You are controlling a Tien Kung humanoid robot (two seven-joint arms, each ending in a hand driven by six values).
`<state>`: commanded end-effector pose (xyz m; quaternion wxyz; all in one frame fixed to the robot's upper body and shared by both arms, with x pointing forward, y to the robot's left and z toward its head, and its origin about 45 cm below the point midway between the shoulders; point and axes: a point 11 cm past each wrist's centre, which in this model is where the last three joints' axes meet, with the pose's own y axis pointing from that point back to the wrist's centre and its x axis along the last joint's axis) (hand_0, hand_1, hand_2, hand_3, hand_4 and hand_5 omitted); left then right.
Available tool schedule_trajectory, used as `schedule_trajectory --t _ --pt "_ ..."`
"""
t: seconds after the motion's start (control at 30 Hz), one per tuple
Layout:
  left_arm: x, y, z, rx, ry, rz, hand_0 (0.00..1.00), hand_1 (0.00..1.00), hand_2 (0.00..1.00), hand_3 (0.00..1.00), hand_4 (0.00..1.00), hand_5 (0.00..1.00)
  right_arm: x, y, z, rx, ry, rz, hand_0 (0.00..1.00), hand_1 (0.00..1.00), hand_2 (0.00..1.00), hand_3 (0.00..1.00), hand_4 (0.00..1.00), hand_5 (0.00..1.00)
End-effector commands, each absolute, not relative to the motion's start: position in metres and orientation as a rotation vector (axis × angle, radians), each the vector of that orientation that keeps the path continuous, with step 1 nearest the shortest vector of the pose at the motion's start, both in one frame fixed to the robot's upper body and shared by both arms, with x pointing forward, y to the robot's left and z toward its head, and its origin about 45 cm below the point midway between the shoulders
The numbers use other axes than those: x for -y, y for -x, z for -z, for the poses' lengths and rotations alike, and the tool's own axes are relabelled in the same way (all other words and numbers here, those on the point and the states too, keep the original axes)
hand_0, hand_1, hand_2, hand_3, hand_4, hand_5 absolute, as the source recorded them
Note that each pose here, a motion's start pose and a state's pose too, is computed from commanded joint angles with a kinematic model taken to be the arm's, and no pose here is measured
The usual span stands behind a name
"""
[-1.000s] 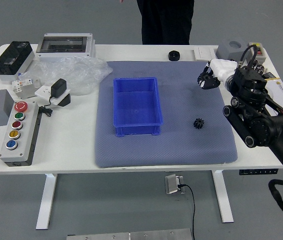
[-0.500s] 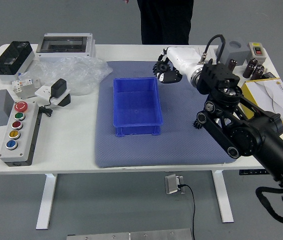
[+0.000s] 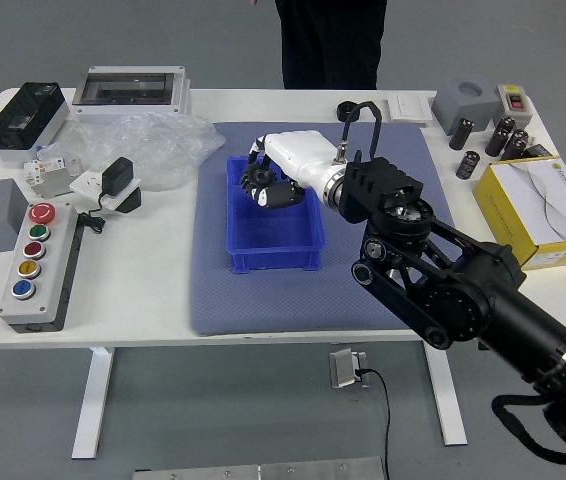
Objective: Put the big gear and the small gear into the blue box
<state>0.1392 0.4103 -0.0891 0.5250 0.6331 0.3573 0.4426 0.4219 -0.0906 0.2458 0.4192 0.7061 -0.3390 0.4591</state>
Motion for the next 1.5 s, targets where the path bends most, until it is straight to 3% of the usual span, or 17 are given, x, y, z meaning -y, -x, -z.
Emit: schedule_trajectory --t 0.1,0.13,0.3,0.33,0.63,0.83,0.9,0.93,1.1,1.13,1.5 --pt "-0.41 -0.139 0.089 -0.854 -1.515 -1.058 0.887 0.884 0.877 0.884 0.817 0.678 0.092 -0.422 -0.24 0.83 -1.788 -1.117 0.61 0.557 0.603 0.661 0.549 0.323" --pt "-0.41 -0.139 0.089 -0.854 -1.514 -1.058 0.887 0.884 0.877 0.883 0.821 0.68 0.093 -0.421 -0.237 0.821 -1.795 -1.104 0.69 0.664 0.757 0.882 0.803 0.483" --pt "-0.409 -0.139 0.09 -0.855 -1.513 -1.057 0.887 0.884 0.877 0.883 0.821 0.68 0.096 -0.422 -0.234 0.804 -1.812 -1.074 0.69 0.664 0.757 0.882 0.803 0.483" --pt "-0.409 -0.139 0.09 -0.856 -1.513 -1.056 0.887 0.884 0.876 0.883 0.823 0.681 0.096 -0.422 -0.234 0.804 -1.814 -1.071 0.73 0.706 0.823 0.917 0.84 0.508" --pt "-0.409 -0.139 0.09 -0.858 -1.509 -1.06 0.887 0.884 0.876 0.883 0.826 0.681 0.112 -0.428 -0.25 0.864 -1.805 -1.077 0.731 0.71 0.826 0.916 0.852 0.518" --pt "-0.411 -0.138 0.089 -0.862 -1.507 -1.068 0.887 0.884 0.876 0.883 0.827 0.682 0.157 -0.433 -0.26 0.942 -1.743 -1.055 0.72 0.689 0.788 0.873 0.83 0.492" --pt "-0.411 -0.138 0.089 -0.864 -1.507 -1.07 0.887 0.884 0.876 0.883 0.827 0.682 0.18 -0.433 -0.256 0.957 -1.713 -1.024 0.72 0.689 0.788 0.873 0.83 0.492" --pt "-0.411 -0.138 0.089 -0.864 -1.507 -1.071 0.888 0.884 0.875 0.883 0.829 0.683 0.188 -0.432 -0.254 0.96 -1.702 -1.012 0.7 0.672 0.741 0.812 0.793 0.449" --pt "-0.409 -0.14 0.089 -0.864 -1.5 -1.073 0.888 0.884 0.875 0.883 0.829 0.683 0.23 -0.427 -0.234 0.955 -1.632 -0.933 0.7 0.672 0.741 0.812 0.793 0.449" --pt "-0.409 -0.14 0.089 -0.865 -1.499 -1.073 0.888 0.883 0.875 0.883 0.83 0.683 0.237 -0.426 -0.229 0.95 -1.62 -0.918 0.688 0.656 0.711 0.736 0.768 0.421" --pt "-0.409 -0.14 0.089 -0.865 -1.495 -1.076 0.888 0.883 0.874 0.882 0.832 0.683 0.274 -0.413 -0.192 0.894 -1.555 -0.81 0.679 0.643 0.691 0.7 0.755 0.403"
